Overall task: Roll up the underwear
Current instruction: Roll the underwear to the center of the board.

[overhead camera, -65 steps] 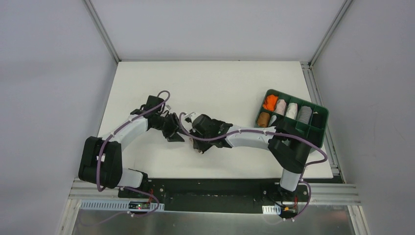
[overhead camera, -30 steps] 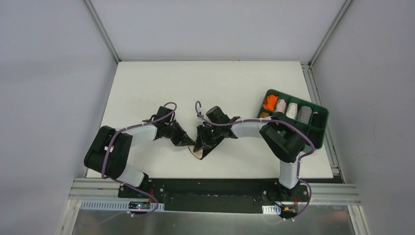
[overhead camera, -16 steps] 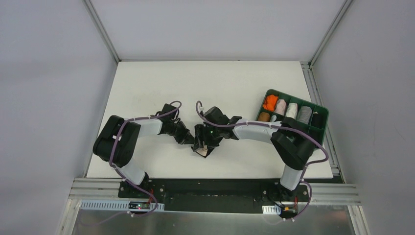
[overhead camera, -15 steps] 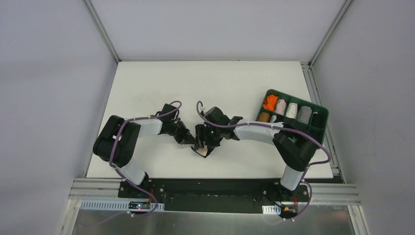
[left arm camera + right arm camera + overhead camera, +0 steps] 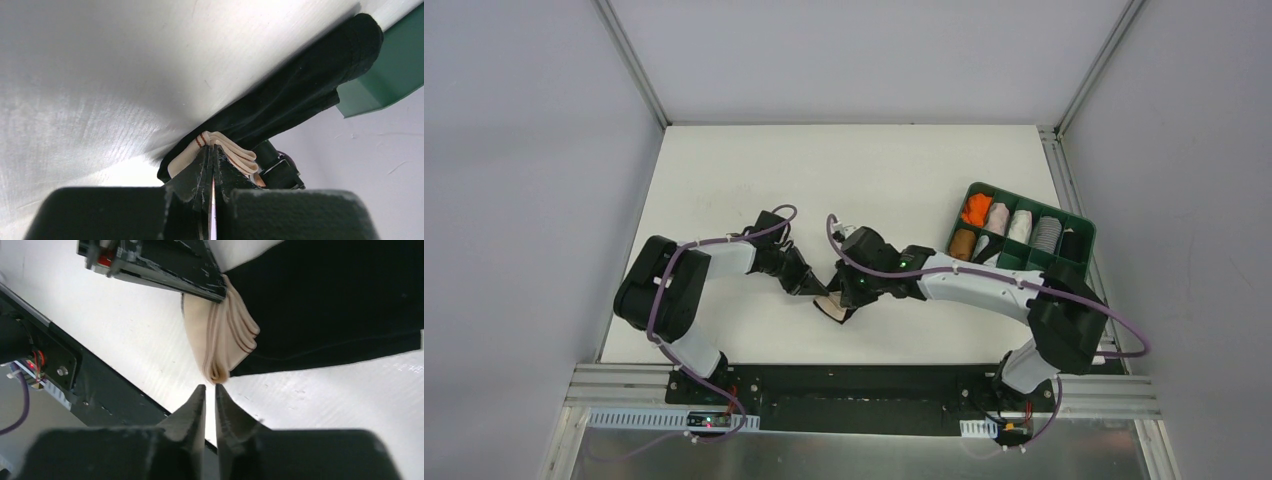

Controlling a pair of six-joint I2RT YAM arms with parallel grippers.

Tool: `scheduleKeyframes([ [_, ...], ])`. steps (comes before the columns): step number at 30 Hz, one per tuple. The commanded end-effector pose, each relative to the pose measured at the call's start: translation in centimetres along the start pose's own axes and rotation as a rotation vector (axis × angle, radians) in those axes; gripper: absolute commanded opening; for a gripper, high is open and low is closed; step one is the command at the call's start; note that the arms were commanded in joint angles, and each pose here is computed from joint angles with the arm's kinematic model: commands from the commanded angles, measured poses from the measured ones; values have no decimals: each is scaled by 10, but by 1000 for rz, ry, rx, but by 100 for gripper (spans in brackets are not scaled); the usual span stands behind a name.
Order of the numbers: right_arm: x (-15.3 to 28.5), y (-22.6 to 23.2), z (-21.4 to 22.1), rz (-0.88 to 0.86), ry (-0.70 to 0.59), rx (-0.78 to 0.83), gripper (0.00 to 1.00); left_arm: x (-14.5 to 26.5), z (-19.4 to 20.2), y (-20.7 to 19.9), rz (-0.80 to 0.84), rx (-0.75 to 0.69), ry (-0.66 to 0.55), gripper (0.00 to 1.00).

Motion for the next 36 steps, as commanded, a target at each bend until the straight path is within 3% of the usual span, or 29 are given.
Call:
scheduleKeyframes([
  [1, -6, 11, -9, 52, 0, 126, 5, -1, 11, 35, -163, -16, 6, 0],
  [2, -9, 11, -10, 54, 2, 131, 0, -1, 11, 35, -162, -16, 6, 0],
  [8, -25, 2, -24, 116, -40, 142, 0, 4, 11, 30, -156, -24, -6, 0],
  [18, -59, -23, 11, 161, 78, 93, 0, 18, 6, 12, -128, -53, -37, 2],
  [28, -21, -2, -14, 91, -43, 89, 0, 10, 6, 21, -166, -56, 0, 2],
  [31, -5, 5, -25, 73, -95, 104, 21, 8, 6, 24, -175, -56, 7, 2],
  [36, 14, 17, -31, 6, -168, 136, 24, 8, 6, 24, -177, -55, 9, 2],
])
Point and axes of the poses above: each gripper's point midway between its finger pads, its own x axis back along the fingers, its own y axis along the line the jaws close on, z = x × y, the point moved 2 cm from there along x, back along the fingers, and after that the axes turned 11 degrees about -x, right-handed, at the moved point
